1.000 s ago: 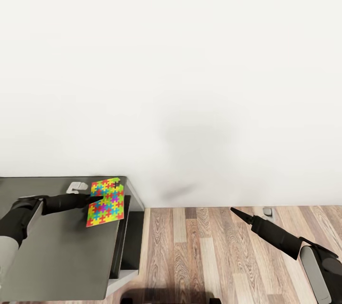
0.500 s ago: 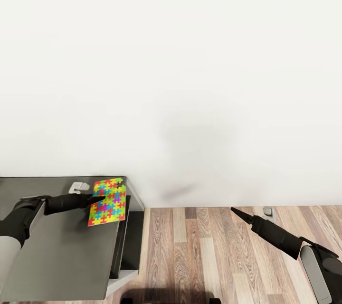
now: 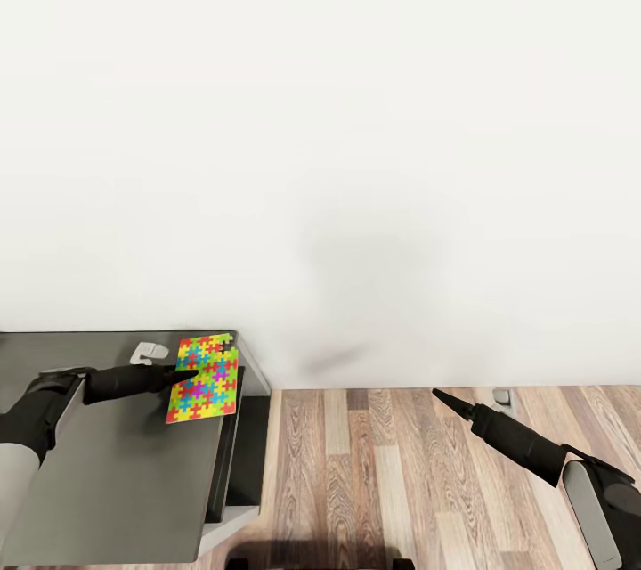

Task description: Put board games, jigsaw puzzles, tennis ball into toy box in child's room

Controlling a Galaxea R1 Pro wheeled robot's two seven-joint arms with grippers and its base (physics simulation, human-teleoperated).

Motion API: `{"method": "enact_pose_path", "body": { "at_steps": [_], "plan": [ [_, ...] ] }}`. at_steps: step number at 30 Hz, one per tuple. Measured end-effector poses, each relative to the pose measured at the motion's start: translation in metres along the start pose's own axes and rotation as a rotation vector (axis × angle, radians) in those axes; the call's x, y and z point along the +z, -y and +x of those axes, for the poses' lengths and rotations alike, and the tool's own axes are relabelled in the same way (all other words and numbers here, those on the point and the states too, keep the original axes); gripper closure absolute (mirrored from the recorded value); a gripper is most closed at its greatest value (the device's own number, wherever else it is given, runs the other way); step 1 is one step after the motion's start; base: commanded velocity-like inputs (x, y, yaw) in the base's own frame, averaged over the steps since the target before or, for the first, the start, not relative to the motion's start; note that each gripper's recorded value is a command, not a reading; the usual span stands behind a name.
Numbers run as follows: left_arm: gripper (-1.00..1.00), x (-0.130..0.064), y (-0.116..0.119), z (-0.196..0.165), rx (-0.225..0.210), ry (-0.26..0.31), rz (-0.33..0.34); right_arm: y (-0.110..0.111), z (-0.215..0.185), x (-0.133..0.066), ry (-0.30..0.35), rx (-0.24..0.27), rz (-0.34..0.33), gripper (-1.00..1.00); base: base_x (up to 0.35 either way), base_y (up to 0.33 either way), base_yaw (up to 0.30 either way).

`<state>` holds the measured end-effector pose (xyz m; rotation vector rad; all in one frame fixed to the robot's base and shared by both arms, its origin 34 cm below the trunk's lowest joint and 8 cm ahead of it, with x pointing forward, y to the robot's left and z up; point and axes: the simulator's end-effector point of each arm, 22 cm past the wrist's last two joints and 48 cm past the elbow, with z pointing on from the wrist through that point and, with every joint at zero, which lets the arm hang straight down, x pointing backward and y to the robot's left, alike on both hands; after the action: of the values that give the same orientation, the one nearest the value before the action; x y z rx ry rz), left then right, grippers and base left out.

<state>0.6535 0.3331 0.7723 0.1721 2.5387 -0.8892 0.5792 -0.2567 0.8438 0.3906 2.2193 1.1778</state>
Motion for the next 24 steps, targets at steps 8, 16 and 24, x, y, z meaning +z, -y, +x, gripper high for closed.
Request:
{"method": "enact_pose_path", "body": {
  "at_steps": [8, 16, 24],
  "plan": [
    [-1.00, -0.008, -0.007, -0.003, -0.003, 0.009, -0.013, 0.001, 0.001, 0.000, -0.001, 0.003, 0.001, -1.00, 0.000, 0.000, 0.000],
    [-1.00, -0.038, -0.028, -0.013, -0.012, 0.039, -0.043, 0.002, 0.002, 0.001, -0.003, 0.003, 0.006, -1.00, 0.000, 0.000, 0.000],
    [-1.00, -0.077, -0.029, -0.034, -0.045, 0.121, 0.014, 0.002, 0.002, 0.001, -0.001, 0.004, 0.007, -1.00, 0.000, 0.000, 0.000]
  ]
}}
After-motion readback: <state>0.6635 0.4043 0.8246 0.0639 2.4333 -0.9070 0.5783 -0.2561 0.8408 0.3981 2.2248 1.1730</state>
